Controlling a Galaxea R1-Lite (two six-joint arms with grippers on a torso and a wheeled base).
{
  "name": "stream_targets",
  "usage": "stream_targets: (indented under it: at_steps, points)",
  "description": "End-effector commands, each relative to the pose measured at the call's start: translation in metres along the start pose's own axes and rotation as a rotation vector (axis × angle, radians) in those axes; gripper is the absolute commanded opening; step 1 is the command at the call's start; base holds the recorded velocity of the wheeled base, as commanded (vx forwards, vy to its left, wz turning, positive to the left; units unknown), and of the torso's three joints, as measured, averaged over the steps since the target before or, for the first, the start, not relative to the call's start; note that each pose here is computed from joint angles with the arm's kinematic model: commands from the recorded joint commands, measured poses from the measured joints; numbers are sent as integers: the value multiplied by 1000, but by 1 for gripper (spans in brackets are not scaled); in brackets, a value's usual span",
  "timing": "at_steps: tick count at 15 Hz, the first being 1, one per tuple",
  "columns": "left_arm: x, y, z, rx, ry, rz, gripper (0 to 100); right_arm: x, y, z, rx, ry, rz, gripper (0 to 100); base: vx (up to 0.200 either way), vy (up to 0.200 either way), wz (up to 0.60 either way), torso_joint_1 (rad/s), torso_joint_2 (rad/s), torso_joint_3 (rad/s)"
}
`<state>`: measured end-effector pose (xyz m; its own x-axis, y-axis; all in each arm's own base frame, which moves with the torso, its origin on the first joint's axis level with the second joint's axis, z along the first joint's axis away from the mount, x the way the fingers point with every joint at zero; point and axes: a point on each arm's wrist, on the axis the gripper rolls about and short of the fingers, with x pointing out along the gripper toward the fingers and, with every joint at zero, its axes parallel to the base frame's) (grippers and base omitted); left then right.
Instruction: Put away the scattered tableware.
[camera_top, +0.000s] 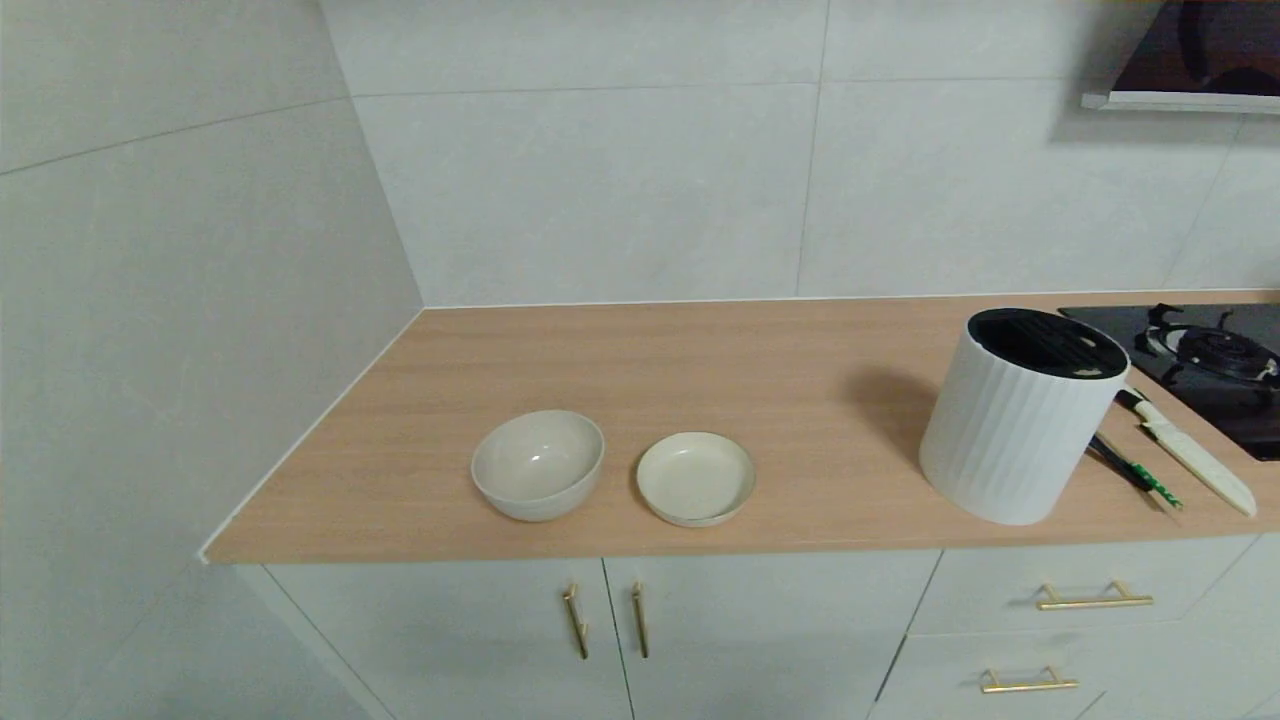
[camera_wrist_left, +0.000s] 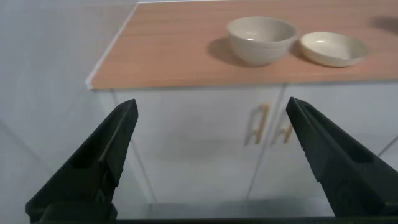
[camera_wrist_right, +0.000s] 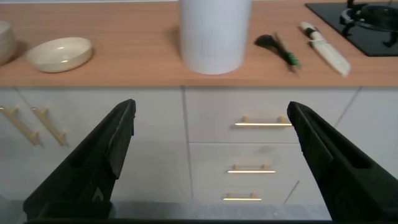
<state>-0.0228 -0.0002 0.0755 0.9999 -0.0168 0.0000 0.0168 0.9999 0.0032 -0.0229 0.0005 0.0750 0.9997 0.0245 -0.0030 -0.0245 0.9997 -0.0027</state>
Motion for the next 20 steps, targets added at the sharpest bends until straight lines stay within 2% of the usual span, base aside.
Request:
stream_targets:
  at_steps: [1,7,20]
  points:
    - [0,0,0,0,2,0,100,0,0,0,0,2,0,100,0,200,0,2,-7,2]
    - [0,0,0,0,2,0,100,0,0,0,0,2,0,100,0,200,0,4,0,2]
    - [0,0,0,0,2,0,100,0,0,0,0,2,0,100,0,0,0,0,0,0]
